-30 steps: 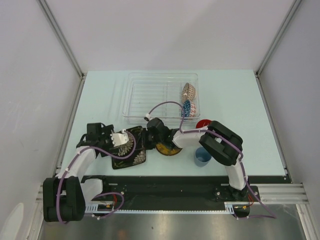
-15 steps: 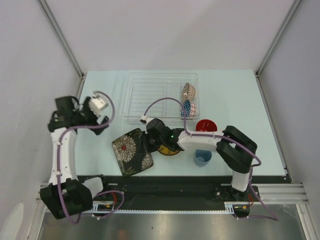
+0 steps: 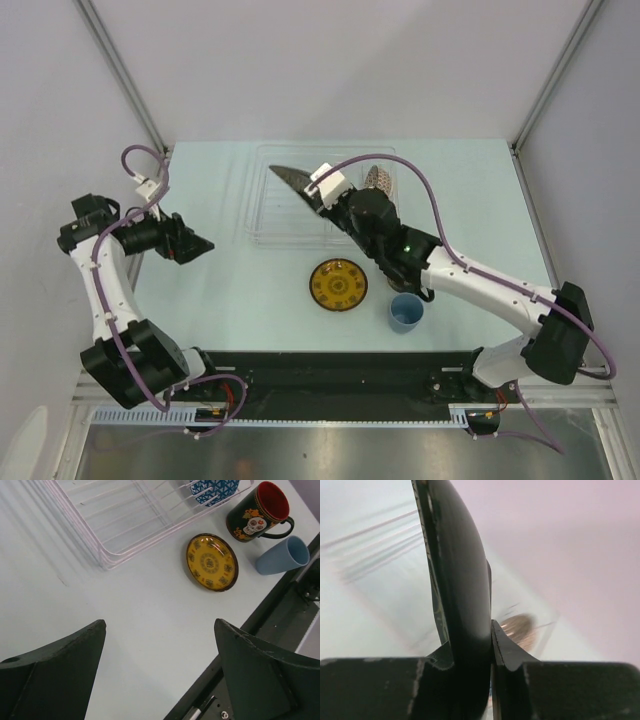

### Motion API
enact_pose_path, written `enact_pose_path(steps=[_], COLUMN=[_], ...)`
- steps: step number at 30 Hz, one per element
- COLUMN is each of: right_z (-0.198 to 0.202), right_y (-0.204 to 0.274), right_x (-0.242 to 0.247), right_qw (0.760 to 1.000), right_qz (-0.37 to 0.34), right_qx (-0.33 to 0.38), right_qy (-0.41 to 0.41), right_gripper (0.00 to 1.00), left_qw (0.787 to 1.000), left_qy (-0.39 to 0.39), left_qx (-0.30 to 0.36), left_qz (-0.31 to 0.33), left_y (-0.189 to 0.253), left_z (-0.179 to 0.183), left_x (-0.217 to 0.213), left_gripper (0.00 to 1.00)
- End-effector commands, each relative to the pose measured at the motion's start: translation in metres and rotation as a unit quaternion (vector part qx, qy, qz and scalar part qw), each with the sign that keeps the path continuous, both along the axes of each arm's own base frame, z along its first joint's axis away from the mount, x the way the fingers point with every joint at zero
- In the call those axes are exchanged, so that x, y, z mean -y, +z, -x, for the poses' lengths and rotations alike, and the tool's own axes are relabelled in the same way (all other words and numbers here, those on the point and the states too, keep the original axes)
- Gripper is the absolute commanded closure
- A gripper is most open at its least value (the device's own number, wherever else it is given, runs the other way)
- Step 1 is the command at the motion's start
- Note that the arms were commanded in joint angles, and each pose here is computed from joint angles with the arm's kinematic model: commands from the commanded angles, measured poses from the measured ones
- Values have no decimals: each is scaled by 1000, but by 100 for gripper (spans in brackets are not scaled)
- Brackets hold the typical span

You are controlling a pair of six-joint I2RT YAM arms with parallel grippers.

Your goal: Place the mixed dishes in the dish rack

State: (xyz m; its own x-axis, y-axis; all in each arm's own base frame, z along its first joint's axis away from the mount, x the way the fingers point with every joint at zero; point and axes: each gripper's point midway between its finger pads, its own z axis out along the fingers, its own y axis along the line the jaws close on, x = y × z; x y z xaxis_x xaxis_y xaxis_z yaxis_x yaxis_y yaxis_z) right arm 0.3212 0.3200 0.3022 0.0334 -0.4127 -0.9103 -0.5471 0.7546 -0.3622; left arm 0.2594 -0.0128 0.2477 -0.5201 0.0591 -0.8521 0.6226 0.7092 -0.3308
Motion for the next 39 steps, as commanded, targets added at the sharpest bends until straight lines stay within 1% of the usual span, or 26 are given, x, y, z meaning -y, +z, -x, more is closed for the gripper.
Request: enact_pose_path(steps=[1, 2, 3, 4, 5, 6, 8, 10, 12, 13, 15, 18, 23, 29, 34, 39], right_z=[-44, -60, -70, -77, -93, -105, -125, -135, -148, -149, -157, -166, -180, -195, -197, -201], right_y=[126, 117, 119, 129, 118, 128, 117, 115, 110, 107, 97, 87, 75, 47, 33, 25], right_x=[19, 17, 18, 22, 19, 28, 31, 28, 32, 27, 27, 23, 22, 23, 29, 35], right_qw=[949, 939, 925, 907, 901, 895, 884, 874, 879, 886, 892, 890, 892, 902, 914, 912], right_qz=[88, 126, 158, 183, 206, 212, 244, 260, 252, 241, 247, 262, 266, 279, 277, 289], right_qx=[297, 313, 336, 368, 370, 377, 386, 402, 396, 391, 376, 371, 364, 329, 296, 290], right_qy=[-65, -70, -75, -89, -91, -108, -103, -86, -80, -59, -47, -37, -22, -5, -3, -7], right_gripper=[100, 100, 100, 100, 100, 100, 100, 100, 100, 100, 100, 100, 100, 100, 100, 100], left_qw=[999, 998, 998, 998, 997, 997, 996, 996, 996, 996, 995, 994, 994, 994, 994, 994], left_qy=[-2, 4, 4, 3, 3, 2, 1, 0, -1, -1, -1, -3, -6, -8, -11, -13], left_qx=[3, 1, -2, -8, -12, -13, -21, -22, -29, -28, -35, -41, -38, -34, -34, -34], left_qz=[54, 56, 62, 69, 72, 74, 81, 84, 89, 88, 92, 99, 103, 100, 101, 103], left_y=[2, -2, -5, -9, -12, -13, -17, -19, -24, -26, -30, -35, -38, -40, -41, -41], left_z=[5, 2, 2, 2, 1, 0, -3, -5, -8, -10, -13, -16, -19, -22, -25, -26], left_x=[13, 11, 12, 13, 12, 12, 11, 10, 9, 8, 7, 7, 7, 7, 7, 7], left_gripper=[5, 5, 5, 5, 5, 6, 6, 6, 6, 6, 6, 6, 6, 7, 7, 7])
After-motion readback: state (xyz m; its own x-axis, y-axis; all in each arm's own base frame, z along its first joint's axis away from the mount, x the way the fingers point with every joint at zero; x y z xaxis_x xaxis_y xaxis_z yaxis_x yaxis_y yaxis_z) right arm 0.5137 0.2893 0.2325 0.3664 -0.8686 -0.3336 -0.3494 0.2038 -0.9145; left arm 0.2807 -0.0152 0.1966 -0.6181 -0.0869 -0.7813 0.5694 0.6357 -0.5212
